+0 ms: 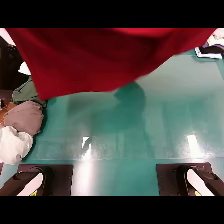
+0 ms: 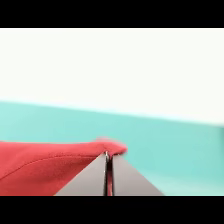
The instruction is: Fold the shirts.
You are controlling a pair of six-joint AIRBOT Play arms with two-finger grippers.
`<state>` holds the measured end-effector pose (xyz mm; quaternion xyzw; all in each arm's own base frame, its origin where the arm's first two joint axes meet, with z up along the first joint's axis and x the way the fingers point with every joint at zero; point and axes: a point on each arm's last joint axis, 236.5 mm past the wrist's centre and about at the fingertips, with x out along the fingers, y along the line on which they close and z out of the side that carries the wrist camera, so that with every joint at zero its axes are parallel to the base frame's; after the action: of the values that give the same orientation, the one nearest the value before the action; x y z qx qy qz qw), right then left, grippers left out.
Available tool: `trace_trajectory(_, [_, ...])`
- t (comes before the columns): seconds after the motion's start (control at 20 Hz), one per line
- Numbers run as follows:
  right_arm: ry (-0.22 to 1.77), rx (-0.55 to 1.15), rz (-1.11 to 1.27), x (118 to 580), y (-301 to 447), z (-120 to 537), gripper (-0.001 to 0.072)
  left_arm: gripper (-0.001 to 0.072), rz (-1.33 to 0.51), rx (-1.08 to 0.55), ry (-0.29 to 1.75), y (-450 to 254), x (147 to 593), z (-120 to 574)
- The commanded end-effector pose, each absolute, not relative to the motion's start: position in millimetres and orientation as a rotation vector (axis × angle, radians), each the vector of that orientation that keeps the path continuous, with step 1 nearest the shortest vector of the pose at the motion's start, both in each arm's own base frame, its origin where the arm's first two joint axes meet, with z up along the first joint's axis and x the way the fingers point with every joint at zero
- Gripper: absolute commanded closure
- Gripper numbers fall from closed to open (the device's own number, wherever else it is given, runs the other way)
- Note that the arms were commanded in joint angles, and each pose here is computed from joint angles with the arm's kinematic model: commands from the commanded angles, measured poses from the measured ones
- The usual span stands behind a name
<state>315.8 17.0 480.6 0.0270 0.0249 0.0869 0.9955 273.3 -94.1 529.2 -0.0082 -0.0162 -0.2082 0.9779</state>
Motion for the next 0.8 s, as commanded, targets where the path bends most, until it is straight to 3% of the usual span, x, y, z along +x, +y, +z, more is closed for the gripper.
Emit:
trace_trajectory(0.0, [-0.159,-0.029,0.078,236,18,553,0.07,0.0682,-0.419,0.013,-0.273,-96,201,598])
trace_trajectory(0.2, [-0.123,-0.009,-0.057,220,-5,555,0.0701,0.0683,-0.461,-0.018,-0.275,-104,186,598])
trace_trajectory(0.4, [0.102,0.127,-0.039,268,-28,506,0.0702,0.0683,-0.413,-0.058,-0.002,-94,252,519])
trace_trajectory(0.6, [0.536,0.27,0.072,346,-32,382,0.0702,0.0683,-0.358,-0.148,0.324,-82,329,389])
trace_trajectory(0.75, [0.852,0.237,0.05,392,-31,273,0.0701,0.0683,-0.303,-0.208,0.458,-73,366,302])
